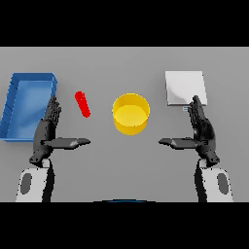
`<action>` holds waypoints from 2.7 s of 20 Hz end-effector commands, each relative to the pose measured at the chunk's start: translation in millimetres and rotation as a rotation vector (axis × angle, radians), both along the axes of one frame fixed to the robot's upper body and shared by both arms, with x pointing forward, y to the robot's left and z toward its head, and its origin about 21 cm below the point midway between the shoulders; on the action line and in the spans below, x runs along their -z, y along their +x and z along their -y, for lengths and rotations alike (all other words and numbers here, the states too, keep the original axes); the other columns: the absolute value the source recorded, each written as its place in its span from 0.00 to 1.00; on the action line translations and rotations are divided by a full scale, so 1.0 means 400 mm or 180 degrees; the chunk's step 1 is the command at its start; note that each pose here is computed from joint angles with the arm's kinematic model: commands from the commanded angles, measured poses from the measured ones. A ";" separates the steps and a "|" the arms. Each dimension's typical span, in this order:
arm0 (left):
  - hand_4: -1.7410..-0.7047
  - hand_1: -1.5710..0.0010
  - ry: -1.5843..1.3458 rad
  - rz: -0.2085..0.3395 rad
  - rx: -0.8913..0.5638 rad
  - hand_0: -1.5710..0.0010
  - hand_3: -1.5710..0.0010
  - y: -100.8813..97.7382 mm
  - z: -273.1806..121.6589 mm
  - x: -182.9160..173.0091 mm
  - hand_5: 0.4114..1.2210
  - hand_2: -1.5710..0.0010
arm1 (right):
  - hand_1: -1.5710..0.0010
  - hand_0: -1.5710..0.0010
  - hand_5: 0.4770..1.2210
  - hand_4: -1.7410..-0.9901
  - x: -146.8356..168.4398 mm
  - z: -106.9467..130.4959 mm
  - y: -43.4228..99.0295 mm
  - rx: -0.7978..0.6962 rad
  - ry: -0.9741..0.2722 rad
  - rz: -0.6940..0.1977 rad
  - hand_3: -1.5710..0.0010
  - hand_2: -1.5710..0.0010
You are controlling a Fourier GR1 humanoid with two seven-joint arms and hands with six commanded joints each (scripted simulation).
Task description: Pick up the red beaker and tilt it to pour out 1 green nut into yellow bowl. Pick up the yellow bowl and place it on the metallic measuring scale.
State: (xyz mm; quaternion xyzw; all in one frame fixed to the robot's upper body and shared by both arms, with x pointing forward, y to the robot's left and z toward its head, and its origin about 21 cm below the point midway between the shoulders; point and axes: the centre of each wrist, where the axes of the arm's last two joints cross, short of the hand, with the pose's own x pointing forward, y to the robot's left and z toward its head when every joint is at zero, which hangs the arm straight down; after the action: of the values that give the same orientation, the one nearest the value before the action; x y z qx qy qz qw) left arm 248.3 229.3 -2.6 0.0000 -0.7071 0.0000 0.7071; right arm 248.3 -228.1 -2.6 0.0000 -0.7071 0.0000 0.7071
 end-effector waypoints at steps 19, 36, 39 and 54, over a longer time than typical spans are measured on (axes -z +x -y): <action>0.58 1.00 0.0659 -0.0181 0.0363 1.00 1.00 -0.041 0.031 -0.032 0.29 1.00 | 1.00 1.00 0.20 0.73 -0.041 -0.029 -0.058 -0.0263 -0.0855 0.0482 1.00 1.00; 0.53 1.00 0.0896 -0.0181 0.0516 1.00 1.00 0.199 0.083 0.016 0.31 1.00 | 1.00 1.00 0.21 0.68 -0.039 -0.026 -0.056 -0.0283 -0.0725 0.0473 1.00 1.00; 0.52 1.00 0.0912 -0.0213 0.0448 1.00 1.00 0.220 0.081 0.025 0.32 1.00 | 1.00 1.00 0.22 0.67 -0.028 -0.016 -0.062 -0.0257 -0.0760 0.0466 1.00 1.00; 0.12 0.26 0.0831 -0.0007 0.0192 0.27 0.29 0.267 0.146 0.073 0.86 0.24 | 1.00 1.00 0.23 0.67 -0.041 -0.021 -0.063 -0.0214 -0.0749 0.0439 1.00 1.00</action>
State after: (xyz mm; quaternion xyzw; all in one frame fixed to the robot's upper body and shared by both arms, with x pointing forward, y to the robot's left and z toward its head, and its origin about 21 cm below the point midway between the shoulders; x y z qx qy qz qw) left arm 354.9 170.8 -31.9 0.0698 -0.7002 -0.1130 0.7015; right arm 223.3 -219.7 13.7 -0.0594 -0.7480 0.1067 0.6524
